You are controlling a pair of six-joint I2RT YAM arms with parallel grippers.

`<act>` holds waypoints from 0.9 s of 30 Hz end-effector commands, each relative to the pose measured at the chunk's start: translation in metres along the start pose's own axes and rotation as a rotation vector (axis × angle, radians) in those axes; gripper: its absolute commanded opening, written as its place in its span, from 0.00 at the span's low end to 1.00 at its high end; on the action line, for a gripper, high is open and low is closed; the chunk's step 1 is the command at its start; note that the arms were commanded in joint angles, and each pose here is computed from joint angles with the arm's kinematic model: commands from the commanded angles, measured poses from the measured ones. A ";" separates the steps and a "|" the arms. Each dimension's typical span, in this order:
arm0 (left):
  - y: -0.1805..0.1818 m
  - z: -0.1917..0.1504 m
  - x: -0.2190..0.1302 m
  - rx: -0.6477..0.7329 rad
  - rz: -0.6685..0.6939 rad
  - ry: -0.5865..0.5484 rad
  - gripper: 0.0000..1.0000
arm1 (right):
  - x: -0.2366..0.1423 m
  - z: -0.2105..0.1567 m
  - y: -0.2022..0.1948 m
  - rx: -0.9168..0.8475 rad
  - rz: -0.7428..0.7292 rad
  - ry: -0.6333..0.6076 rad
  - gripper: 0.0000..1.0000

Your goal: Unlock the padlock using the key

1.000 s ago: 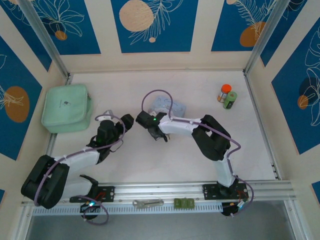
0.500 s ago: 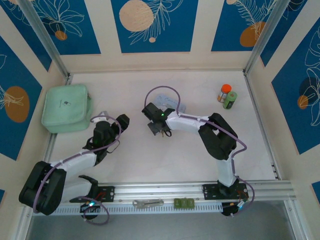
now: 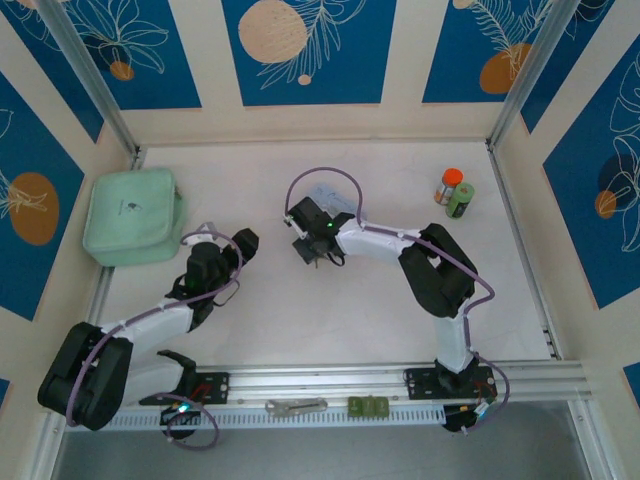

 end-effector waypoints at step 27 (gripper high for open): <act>-0.002 0.003 0.004 -0.029 -0.012 0.000 0.87 | -0.042 0.029 0.000 0.066 0.438 -0.150 0.00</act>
Point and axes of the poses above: each hand's point on the last joint's axis, 136 mm out from that joint toward the fingers, its own x axis out along the fingers, its own y axis along the line the jaws close on, z = x × y, the point moved 8 cm from there along -x, back along the fingers, and after that the axes turned 7 degrees about x, right-handed, at the moved point
